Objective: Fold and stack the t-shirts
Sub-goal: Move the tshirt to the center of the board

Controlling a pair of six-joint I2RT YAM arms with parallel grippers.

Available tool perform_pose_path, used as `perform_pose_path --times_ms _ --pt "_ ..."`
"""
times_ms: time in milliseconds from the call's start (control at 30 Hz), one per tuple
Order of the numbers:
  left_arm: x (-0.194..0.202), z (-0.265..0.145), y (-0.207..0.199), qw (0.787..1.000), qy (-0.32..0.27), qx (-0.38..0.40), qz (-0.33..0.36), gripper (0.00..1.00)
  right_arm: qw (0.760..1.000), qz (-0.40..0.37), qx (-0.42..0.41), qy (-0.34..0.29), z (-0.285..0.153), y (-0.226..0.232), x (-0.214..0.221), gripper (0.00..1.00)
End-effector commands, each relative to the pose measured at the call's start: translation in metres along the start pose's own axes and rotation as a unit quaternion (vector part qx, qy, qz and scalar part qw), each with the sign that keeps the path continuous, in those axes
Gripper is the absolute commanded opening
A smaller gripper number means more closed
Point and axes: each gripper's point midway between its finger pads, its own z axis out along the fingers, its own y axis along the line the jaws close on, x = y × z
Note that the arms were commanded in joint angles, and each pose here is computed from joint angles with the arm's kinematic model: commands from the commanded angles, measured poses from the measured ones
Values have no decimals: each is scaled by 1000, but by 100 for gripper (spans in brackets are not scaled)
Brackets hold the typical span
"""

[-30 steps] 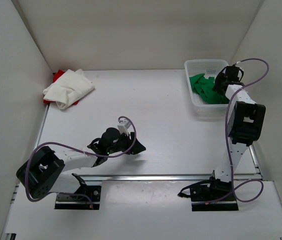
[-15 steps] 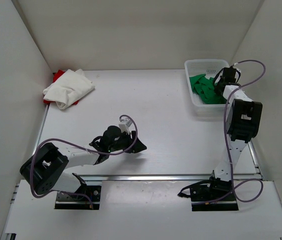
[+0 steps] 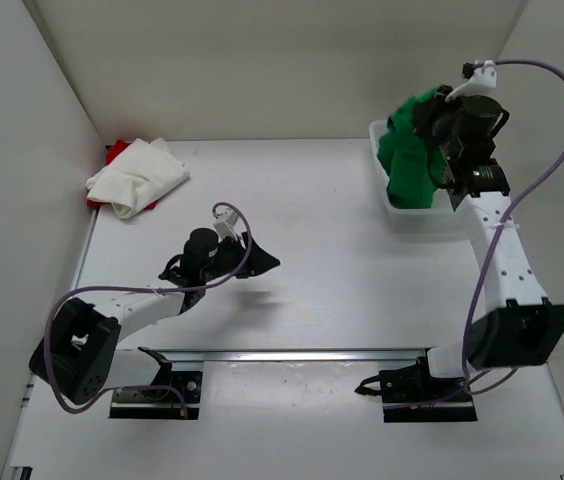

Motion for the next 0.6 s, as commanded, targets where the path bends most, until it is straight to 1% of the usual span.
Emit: perform_pose_path --times_ms 0,33,67,100,133,167,200,267,300,367,400,433,500,533,567 --pt "-37 -16 -11 999 -38 21 -9 56 972 -7 -206 -111 -71 118 -90 0" --pt "-42 -20 -1 998 -50 8 -30 56 962 -10 -246 -119 -91 144 -98 0" --pt "-48 -26 -1 997 -62 14 -40 56 953 -16 -279 -116 -103 170 -93 0" --pt "-55 -34 5 996 -77 10 -52 56 944 -15 -304 -128 -120 187 -103 0" --pt "-58 -42 18 994 -90 -2 -63 56 932 -16 -338 -127 -132 206 -105 0" --pt "-69 -51 22 992 -109 -4 -69 56 917 -13 -380 -121 -149 226 -106 0" --pt "-73 -56 27 990 -120 -10 -75 57 906 -10 -403 -126 -156 236 -110 0" --pt "-87 -76 44 984 -155 -30 -88 56 875 4 -468 -124 -184 257 -113 0" --pt "-95 -85 42 981 -174 -30 -85 58 871 9 -477 -120 -186 260 -109 0" --pt "-113 -106 50 972 -218 -49 -80 58 859 27 -502 -103 -184 257 -97 0" --pt "-119 -109 51 970 -221 -58 -81 58 856 46 -509 -76 -173 249 -80 0" --pt "-119 -109 52 971 -218 -65 -73 60 856 56 -509 -65 -165 242 -70 0" --pt "-125 -108 50 970 -222 -63 -74 59 863 92 -496 -22 -138 218 -13 0" --pt "-124 -109 51 969 -224 -63 -80 60 869 93 -486 -11 -124 210 6 0" --pt "-126 -110 52 968 -231 -63 -81 60 886 106 -452 13 -100 190 43 2"
